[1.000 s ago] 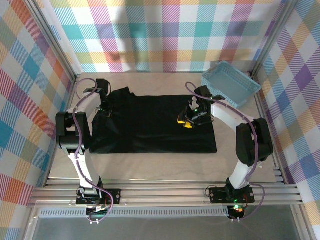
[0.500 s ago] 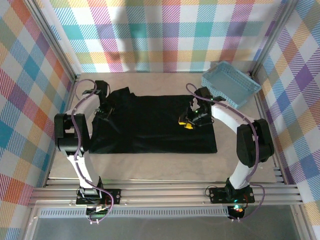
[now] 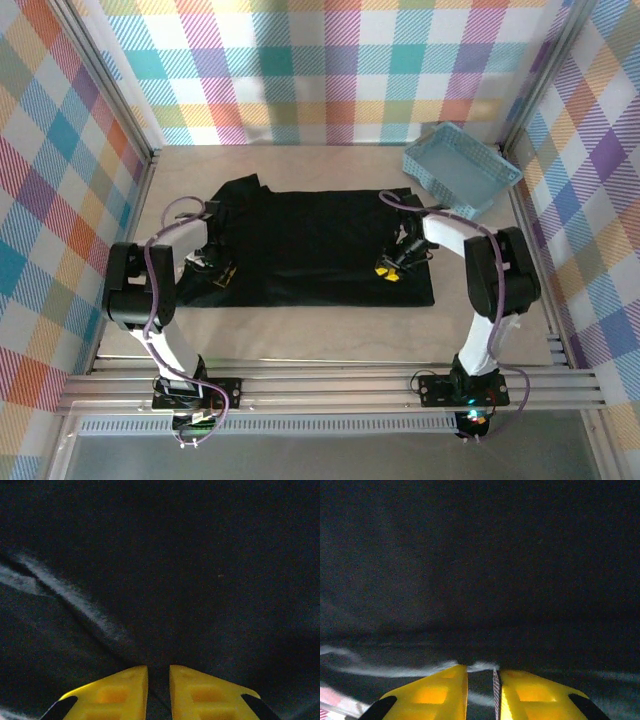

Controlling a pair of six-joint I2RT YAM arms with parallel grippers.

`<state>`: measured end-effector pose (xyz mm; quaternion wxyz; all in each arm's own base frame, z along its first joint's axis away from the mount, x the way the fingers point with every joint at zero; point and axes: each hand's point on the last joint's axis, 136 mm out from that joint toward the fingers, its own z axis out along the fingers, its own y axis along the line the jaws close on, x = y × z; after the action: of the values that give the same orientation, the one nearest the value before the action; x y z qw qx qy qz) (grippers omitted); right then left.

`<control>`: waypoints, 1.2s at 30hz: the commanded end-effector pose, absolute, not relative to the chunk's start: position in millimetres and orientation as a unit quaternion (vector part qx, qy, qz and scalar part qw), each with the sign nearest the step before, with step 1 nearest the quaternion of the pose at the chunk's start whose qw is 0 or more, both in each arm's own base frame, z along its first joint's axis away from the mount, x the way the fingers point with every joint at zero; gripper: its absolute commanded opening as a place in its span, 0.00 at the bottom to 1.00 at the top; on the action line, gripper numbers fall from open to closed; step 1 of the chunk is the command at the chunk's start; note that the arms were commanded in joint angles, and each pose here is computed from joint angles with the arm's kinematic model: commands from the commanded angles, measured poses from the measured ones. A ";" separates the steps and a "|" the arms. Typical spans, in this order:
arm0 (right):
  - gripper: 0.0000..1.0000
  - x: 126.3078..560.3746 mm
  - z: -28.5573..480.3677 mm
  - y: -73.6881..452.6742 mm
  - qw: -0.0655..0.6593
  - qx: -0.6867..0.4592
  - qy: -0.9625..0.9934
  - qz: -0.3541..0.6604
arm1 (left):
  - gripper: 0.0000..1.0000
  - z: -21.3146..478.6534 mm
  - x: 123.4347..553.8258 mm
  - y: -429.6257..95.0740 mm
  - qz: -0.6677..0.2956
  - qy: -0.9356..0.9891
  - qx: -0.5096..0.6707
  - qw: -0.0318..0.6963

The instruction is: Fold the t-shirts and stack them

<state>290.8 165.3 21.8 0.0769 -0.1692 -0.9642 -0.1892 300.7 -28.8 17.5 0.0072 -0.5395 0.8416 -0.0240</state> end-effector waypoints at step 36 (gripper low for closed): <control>0.41 356.0 111.3 196.1 -0.074 -0.072 -0.980 -0.172 | 0.43 149.5 458.7 20.4 -0.038 0.902 -0.388 0.185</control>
<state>306.6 214.3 105.5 -0.0278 -0.0587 -0.9826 -0.1739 405.8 36.2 145.3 0.1795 -0.4900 0.8525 -0.0307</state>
